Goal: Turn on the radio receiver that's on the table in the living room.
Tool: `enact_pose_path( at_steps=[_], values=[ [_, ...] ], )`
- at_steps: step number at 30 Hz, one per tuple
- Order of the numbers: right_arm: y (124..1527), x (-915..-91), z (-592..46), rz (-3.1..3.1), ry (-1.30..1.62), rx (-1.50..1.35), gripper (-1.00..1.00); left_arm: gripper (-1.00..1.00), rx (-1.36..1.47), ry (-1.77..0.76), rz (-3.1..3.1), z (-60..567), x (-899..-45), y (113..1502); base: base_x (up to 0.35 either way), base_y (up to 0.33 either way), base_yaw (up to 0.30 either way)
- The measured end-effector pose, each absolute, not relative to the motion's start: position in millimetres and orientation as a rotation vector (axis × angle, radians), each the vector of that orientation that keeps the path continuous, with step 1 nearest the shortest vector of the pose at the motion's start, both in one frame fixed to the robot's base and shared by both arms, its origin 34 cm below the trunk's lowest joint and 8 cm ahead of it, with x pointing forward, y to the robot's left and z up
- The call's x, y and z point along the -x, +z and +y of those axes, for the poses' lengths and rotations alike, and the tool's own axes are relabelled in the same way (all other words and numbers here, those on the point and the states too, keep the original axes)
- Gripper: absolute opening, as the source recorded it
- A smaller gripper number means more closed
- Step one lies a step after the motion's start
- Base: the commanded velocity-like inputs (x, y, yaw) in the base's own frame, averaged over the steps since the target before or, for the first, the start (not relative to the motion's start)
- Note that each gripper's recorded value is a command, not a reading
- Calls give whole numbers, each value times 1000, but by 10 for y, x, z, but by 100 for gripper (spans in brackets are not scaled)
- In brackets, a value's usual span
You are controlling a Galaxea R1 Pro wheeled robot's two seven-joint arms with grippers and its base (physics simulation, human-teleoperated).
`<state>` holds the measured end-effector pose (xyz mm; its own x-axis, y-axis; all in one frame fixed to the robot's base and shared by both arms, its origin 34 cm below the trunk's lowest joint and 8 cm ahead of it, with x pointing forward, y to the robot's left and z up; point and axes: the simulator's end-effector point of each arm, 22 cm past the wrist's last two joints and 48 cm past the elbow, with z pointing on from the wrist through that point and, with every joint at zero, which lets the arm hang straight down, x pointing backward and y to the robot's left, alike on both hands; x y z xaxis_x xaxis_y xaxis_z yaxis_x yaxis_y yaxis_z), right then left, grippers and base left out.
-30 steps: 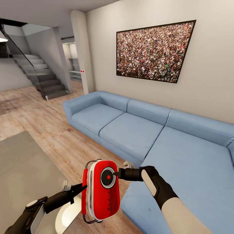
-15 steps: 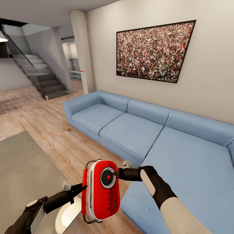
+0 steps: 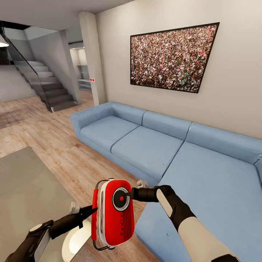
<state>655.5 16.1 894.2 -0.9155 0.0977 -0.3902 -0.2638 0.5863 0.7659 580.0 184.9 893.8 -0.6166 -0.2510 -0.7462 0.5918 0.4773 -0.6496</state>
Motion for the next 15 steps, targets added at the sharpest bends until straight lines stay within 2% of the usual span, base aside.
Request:
enact_pose_path(
  at_steps=[15],
  values=[
    [8807, -6538, 131, 2479, 1258, 111, -100, -100, -285, -1248, 1874, 1849, -5798, 8935, 0, 0, 0]
  ],
)
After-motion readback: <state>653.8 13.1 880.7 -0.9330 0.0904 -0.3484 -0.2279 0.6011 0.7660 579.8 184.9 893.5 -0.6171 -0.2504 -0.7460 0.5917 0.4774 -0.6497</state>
